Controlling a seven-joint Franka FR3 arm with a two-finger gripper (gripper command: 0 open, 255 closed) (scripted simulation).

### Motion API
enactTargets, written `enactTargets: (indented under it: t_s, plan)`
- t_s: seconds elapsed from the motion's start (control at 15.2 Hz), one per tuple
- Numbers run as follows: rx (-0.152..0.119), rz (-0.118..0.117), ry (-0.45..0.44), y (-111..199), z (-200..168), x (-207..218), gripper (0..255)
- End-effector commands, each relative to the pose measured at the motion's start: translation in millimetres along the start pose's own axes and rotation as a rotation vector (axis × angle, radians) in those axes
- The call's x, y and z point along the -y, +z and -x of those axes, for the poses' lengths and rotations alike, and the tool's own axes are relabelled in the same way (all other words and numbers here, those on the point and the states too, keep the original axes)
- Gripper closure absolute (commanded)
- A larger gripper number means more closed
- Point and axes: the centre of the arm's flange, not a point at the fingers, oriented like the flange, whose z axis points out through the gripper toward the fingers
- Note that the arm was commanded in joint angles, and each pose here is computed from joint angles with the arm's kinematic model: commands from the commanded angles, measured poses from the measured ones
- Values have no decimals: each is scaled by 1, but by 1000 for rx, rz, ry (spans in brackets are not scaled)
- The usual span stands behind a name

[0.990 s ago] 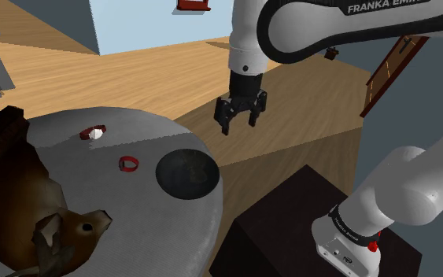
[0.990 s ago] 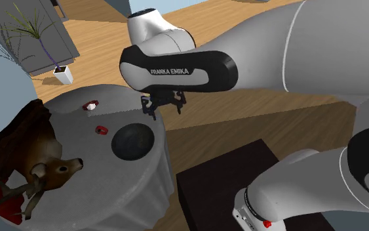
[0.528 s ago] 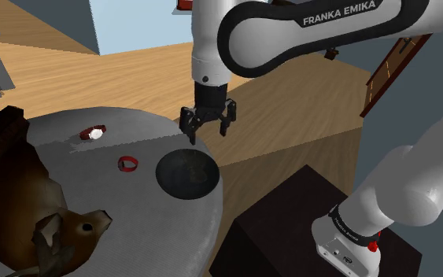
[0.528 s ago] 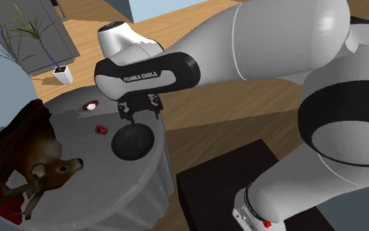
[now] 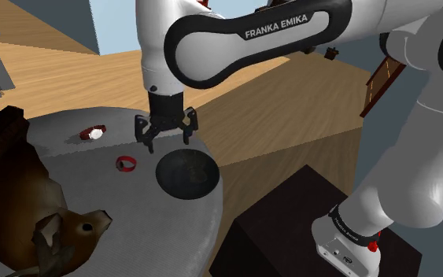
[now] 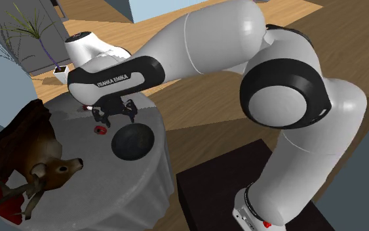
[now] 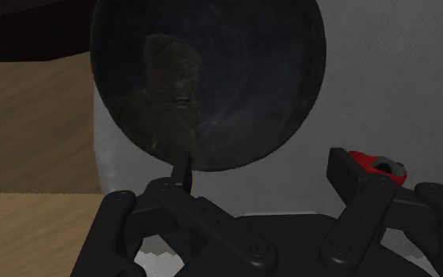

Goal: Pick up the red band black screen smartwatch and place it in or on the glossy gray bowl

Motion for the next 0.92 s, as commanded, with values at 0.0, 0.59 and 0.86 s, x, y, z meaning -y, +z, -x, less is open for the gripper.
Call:
enactTargets:
  t_s: [0.0,0.59,0.86]
  plan:
    - [-4,-6,8,8,-9,24,0]
    - [-14,-21,25,39,-30,93,0]
    - [-14,-21,25,60,-31,94,0]
